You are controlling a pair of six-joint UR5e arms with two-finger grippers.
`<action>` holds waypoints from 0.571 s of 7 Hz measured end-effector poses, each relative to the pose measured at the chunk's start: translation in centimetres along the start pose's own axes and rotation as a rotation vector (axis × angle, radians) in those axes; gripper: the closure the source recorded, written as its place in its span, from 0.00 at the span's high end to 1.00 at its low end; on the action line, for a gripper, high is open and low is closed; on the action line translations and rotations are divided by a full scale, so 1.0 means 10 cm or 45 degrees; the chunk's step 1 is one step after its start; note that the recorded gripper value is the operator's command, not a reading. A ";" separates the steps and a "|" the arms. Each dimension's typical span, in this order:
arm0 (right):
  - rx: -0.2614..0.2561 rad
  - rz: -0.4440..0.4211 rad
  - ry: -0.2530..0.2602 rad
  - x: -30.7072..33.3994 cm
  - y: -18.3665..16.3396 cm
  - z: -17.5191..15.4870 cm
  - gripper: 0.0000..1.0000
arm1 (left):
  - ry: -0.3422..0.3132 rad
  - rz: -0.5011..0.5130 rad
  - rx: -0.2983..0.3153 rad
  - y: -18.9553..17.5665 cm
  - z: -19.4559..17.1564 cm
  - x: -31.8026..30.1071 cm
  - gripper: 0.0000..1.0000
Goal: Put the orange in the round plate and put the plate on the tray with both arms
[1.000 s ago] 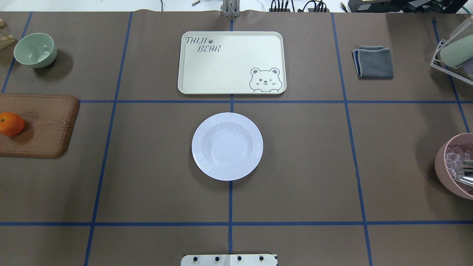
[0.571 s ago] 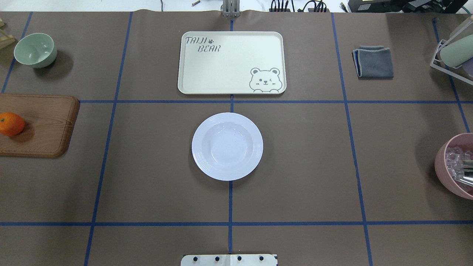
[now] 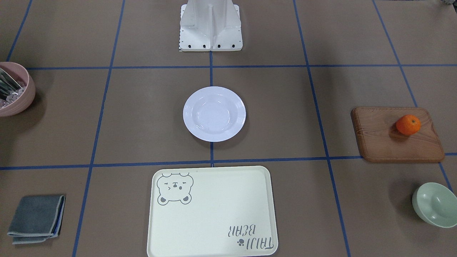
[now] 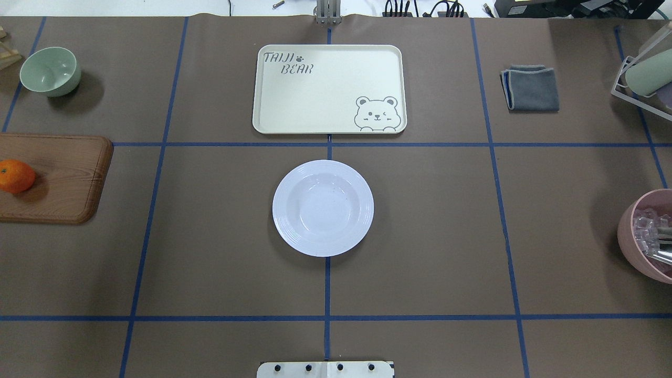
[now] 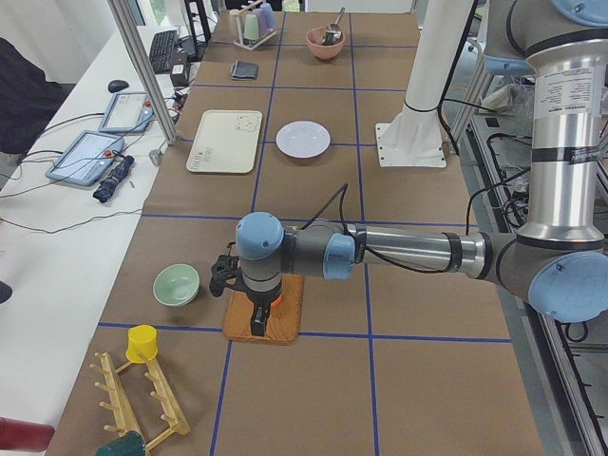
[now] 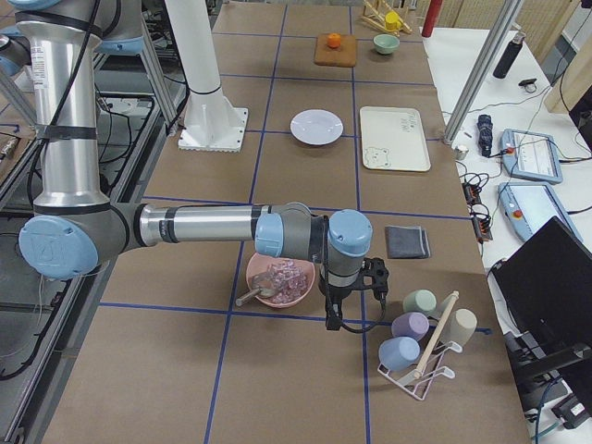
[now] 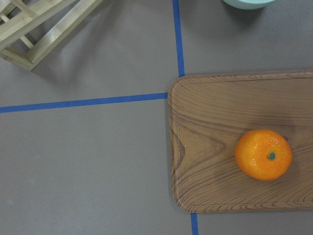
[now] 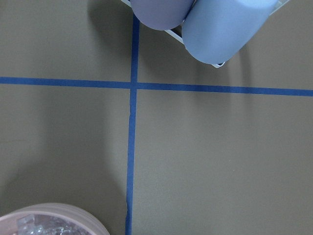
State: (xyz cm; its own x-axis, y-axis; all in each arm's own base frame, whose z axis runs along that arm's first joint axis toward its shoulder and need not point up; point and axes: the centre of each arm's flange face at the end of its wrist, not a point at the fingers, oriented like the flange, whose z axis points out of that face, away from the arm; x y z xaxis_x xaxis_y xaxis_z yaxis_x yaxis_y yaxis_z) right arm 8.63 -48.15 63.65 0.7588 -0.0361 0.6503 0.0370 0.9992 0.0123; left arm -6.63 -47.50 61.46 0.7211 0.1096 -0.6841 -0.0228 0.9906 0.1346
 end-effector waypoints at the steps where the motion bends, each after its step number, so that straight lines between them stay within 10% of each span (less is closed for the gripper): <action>1: 0.011 -0.020 0.010 -0.06 -0.05 -0.05 1.00 | 0.004 0.022 0.001 -0.06 0.00 0.11 0.99; 4: 0.020 -0.052 0.032 -0.21 -0.18 -0.09 1.00 | 0.087 -0.051 -0.044 -0.28 0.32 0.70 0.99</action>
State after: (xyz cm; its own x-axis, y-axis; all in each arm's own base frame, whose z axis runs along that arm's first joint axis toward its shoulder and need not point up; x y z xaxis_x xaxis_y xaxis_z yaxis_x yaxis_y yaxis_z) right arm 7.56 -49.89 61.60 0.7730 -0.0773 0.6297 0.0582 0.9970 0.0509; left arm 0.70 -49.79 58.61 0.6729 0.0738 -0.7360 -0.0197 0.9964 0.0819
